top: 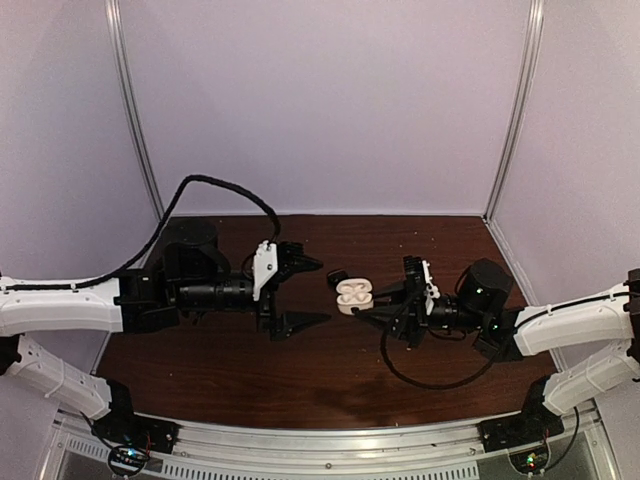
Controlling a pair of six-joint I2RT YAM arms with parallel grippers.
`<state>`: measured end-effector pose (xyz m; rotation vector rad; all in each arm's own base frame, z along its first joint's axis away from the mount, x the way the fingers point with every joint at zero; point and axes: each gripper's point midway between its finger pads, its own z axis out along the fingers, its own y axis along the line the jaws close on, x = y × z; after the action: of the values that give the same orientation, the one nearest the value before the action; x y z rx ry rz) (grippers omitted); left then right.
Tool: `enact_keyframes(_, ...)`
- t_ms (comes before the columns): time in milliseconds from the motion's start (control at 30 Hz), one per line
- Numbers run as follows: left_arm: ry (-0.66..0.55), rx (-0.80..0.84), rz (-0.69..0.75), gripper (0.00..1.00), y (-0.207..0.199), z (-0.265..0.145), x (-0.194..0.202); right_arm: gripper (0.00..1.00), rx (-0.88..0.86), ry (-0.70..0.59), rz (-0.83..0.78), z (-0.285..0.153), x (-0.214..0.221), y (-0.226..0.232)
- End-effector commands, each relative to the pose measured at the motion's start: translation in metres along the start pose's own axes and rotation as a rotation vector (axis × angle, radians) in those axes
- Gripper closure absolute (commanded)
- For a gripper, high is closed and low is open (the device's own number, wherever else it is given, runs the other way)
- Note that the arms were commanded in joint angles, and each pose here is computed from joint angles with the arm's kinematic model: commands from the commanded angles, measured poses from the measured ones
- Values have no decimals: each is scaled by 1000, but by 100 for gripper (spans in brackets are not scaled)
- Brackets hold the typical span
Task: Insert the wireless bluetooth earbuds into the charging case
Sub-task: Close the charging case with the earbuds inside.
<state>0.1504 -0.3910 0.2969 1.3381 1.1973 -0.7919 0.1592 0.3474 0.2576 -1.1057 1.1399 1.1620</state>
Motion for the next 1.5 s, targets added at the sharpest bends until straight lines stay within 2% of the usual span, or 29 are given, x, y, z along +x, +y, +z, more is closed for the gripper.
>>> enact_keyframes(0, -75, 62, 49, 14, -5, 9, -17, 100, -60, -66, 1, 2, -27, 8)
enact_keyframes(233, -46, 118, 32, 16, -11, 25, -9, 100, -70, -80, 1, 2, -32, 9)
enact_keyframes(300, -47, 147, 34, 20, -15, 28, -9, 100, -66, -77, 6, 2, -31, 8)
enact_keyframes(500, -99, 203, 155, 25, -42, 21, -25, 100, -38, -61, 62, 4, -24, -1)
enact_keyframes(633, -73, 217, 207, 30, -51, 20, -21, 100, -10, -73, 106, 0, -23, -12)
enact_keyframes(733, -33, 165, 197, 31, -43, 22, -14, 100, 22, -77, 137, -2, -23, -21)
enact_keyframes(833, -15, 31, 200, 27, -22, 21, -9, 100, 39, -62, 199, -2, -18, -31)
enact_keyframes(933, 11, -133, 265, 21, 4, 16, -2, 100, 54, -45, 245, 0, -15, -38)
enact_keyframes(1033, 68, -219, 329, 21, 18, 19, 10, 100, 67, -26, 294, 4, -11, -43)
enact_keyframes(1333, 135, -301, 423, 22, 37, 40, 22, 100, 47, -11, 436, 9, -6, -44)
enact_keyframes(1467, 159, -303, 455, 27, 39, 49, 27, 100, 53, -8, 482, 11, -3, -46)
